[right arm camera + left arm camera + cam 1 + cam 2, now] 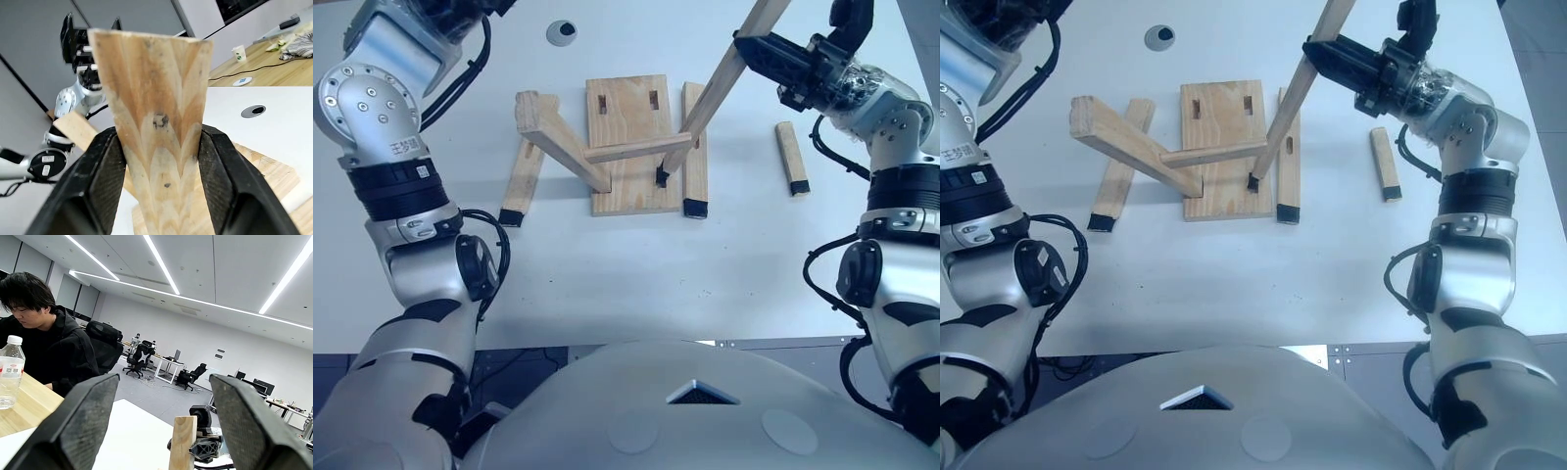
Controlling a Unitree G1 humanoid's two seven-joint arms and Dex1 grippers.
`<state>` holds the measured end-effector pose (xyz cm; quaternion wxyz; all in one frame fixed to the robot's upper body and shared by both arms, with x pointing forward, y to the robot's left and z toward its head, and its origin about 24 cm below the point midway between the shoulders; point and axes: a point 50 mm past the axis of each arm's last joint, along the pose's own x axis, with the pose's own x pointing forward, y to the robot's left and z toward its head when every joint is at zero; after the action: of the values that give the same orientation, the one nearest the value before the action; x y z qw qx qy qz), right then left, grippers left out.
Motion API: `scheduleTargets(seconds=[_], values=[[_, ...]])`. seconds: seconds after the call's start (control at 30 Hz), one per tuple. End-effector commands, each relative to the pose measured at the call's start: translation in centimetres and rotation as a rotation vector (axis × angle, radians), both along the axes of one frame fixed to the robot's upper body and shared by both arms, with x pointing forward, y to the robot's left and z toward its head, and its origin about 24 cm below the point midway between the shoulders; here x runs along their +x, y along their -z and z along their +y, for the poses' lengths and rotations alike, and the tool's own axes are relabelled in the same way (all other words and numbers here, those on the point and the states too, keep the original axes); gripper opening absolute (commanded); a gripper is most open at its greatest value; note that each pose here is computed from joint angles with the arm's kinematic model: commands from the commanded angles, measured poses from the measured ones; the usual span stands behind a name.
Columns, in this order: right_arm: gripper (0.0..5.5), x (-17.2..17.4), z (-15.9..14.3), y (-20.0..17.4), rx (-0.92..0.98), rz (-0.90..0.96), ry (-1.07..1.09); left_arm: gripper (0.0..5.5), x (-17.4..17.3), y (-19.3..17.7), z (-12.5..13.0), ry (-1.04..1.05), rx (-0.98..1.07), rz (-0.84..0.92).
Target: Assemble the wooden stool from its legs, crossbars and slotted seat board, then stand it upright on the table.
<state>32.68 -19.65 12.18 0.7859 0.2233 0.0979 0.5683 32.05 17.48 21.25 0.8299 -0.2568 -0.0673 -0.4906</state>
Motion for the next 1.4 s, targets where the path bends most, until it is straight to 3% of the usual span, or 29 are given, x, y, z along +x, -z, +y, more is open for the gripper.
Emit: scheduleTargets(seconds=[0.03,0.27,0.5,0.67,0.87,1.03,1.13,1.27,1.4], values=[[2.05,-1.2,-1.5,1.8,-0.302,0.006,-0.057,3.38,-0.2,0.1,0.5,-0.031,0.014,-0.008],[2.05,-2.0,0.5,-1.4,-0.515,-0.209,-0.255,3.38,-0.9,0.9,0.3,-0.032,0.041,0.006],[2.05,-3.4,2.9,-0.2,-0.564,-0.221,-0.266,3.38,-1.6,1.2,0.1,-0.049,0.056,0.012],[2.05,-3.6,4.0,-1.0,-0.62,-0.249,-0.266,3.38,-1.8,1.4,0.1,-0.078,0.173,0.056],[2.05,-2.3,5.1,-4.1,-0.65,-0.313,-0.328,3.38,-0.6,2.5,0.9,-0.177,0.173,0.122],[2.05,-1.4,4.8,-5.5,-0.76,-0.349,-0.426,3.38,1.3,3.0,3.6,-0.43,0.204,0.195],[2.04,-0.6,5.1,-6.3,-0.821,-0.379,-0.478,3.38,2.2,5.5,5.1,-0.592,0.296,0.303],[2.04,0.1,6.0,-7.5,-0.881,-0.423,-0.547,3.38,1.9,10.1,5.3,-0.701,0.517,0.41],[2.04,0.4,7.1,-8.7,-0.907,-0.45,-0.593,3.38,1.0,13.5,5.2,-0.745,0.804,0.388]])
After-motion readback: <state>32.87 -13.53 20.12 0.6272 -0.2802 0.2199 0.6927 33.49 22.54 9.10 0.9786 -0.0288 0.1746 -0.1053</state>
